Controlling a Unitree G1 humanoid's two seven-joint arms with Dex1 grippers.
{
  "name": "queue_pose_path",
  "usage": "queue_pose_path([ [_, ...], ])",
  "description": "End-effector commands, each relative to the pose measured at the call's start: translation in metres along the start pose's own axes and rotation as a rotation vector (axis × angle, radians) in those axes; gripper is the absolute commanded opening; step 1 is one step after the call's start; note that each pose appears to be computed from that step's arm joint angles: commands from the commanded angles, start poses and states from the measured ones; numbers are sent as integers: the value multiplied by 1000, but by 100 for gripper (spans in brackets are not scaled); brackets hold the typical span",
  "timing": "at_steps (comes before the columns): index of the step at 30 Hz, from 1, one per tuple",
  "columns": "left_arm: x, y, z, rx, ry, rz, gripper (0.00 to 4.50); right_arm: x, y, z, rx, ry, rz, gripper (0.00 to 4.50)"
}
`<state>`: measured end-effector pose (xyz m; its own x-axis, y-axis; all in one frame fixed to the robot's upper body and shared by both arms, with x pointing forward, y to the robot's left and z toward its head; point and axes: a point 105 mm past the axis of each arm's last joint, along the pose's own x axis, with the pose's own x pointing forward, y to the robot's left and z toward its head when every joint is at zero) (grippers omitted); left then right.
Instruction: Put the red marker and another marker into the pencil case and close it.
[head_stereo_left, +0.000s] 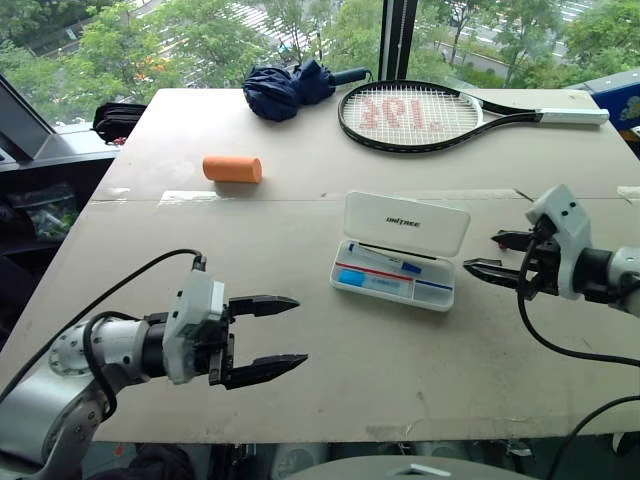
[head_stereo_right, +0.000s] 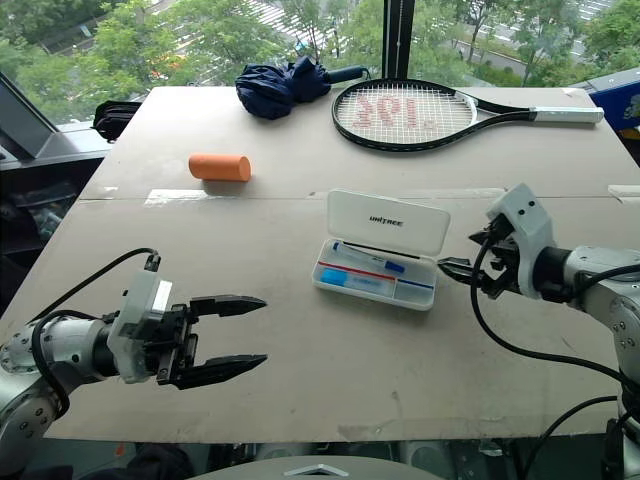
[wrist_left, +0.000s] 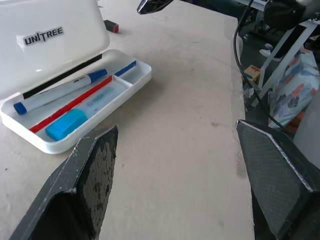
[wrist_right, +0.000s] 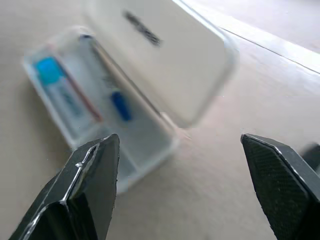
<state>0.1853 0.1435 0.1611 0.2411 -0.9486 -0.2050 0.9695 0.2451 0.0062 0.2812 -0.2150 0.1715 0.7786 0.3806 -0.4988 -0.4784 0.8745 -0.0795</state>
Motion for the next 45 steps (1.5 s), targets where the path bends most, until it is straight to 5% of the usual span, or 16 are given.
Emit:
queue_pose_path([
  [1, 17, -5, 19, 21, -48, -25, 382, 4, -42, 0, 65, -23, -268, 387],
  [14, 32, -6, 40, 55, -57, -29, 382, 82, -58, -14, 248, -20, -373, 387],
  [20, 36, -9, 50, 65, -61, -21, 382, 85, -55, -21, 213, 2, -374, 102],
  [23, 38, -13, 57, 68, -66, -24, 382, 78, -53, -24, 200, 9, -363, 2],
  [31, 33, -7, 52, 36, -49, -16, 382, 36, -44, -9, 110, -25, -219, 2],
  [39, 15, -2, 34, 17, 16, 6, 382, 12, 76, 15, -200, -40, 438, 2],
  [45, 8, -2, 30, 40, 52, -6, 382, 34, 103, 11, -434, 5, 611, 2],
])
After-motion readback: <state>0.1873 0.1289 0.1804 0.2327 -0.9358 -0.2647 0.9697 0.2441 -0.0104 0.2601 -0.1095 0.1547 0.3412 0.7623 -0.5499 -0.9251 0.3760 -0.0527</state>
